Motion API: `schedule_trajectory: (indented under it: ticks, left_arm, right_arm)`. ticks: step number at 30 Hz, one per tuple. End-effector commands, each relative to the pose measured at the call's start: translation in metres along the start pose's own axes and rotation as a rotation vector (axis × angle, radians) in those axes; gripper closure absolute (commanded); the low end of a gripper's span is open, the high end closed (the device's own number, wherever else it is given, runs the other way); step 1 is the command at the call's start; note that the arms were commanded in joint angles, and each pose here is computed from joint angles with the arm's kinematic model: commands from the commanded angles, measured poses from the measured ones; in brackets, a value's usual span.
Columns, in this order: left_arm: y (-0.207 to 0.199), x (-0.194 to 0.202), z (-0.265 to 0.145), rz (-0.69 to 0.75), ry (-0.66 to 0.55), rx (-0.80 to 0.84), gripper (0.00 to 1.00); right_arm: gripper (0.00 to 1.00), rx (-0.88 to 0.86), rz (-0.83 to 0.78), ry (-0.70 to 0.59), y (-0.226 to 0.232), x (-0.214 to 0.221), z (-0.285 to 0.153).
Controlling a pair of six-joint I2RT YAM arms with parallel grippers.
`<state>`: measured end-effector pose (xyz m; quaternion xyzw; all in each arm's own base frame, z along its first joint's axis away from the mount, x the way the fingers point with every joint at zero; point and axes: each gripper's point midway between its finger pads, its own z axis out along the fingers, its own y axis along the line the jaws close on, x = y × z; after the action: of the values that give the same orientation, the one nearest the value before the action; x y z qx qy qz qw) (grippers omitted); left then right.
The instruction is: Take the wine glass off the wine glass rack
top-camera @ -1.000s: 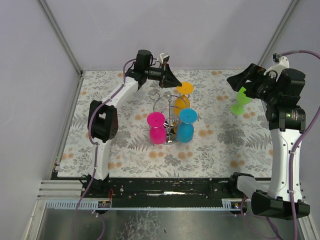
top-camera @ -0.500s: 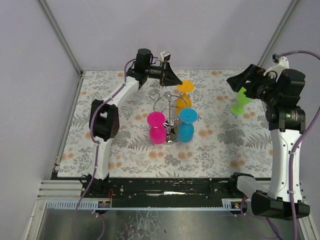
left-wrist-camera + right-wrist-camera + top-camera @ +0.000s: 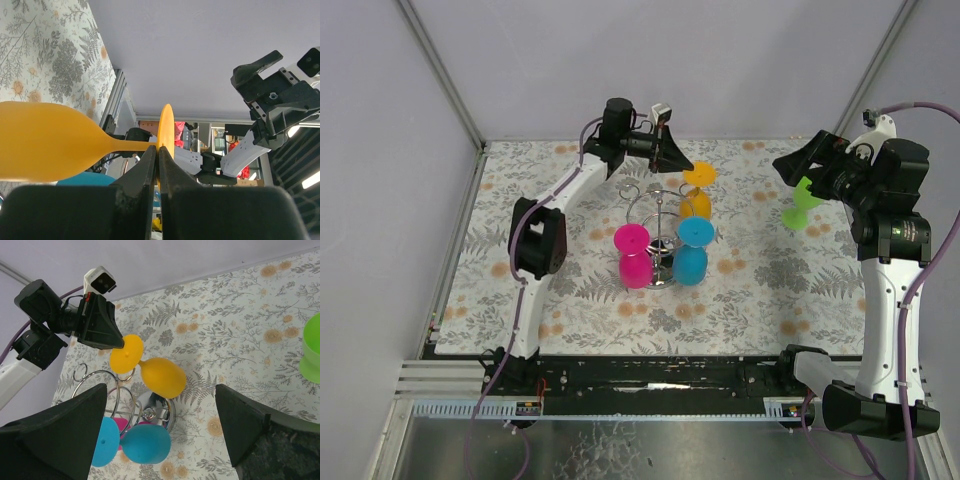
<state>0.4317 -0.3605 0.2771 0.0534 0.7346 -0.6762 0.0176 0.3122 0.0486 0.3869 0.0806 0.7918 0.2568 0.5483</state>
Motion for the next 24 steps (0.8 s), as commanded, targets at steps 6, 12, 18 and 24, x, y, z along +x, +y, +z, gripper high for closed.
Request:
schedule_trajectory:
  ticks: [6,12,18,24]
  left_arm:
    - [-0.042,-0.03,-0.019,0.208,-0.067,0.071,1.0]
    - [-0.079,-0.059,-0.059,0.407,-0.177,0.1,1.0]
    - [-0.139,-0.071,-0.109,0.67,-0.313,0.132,1.0]
    - [-0.19,-0.063,-0.139,1.017,-0.463,0.013,1.0]
  right_arm:
    - [0.04,-0.016,-0.027,-0.025,0.004,-0.009,0.001]
    - [0.04,-0.024,-0.011,-0.015,0.003,-0.004,0.004]
    - [0.03,-0.02,-0.008,0.001,0.0,0.005,0.001]
    - [0.03,-0.006,-0.021,0.026,-0.001,0.012,-0.005]
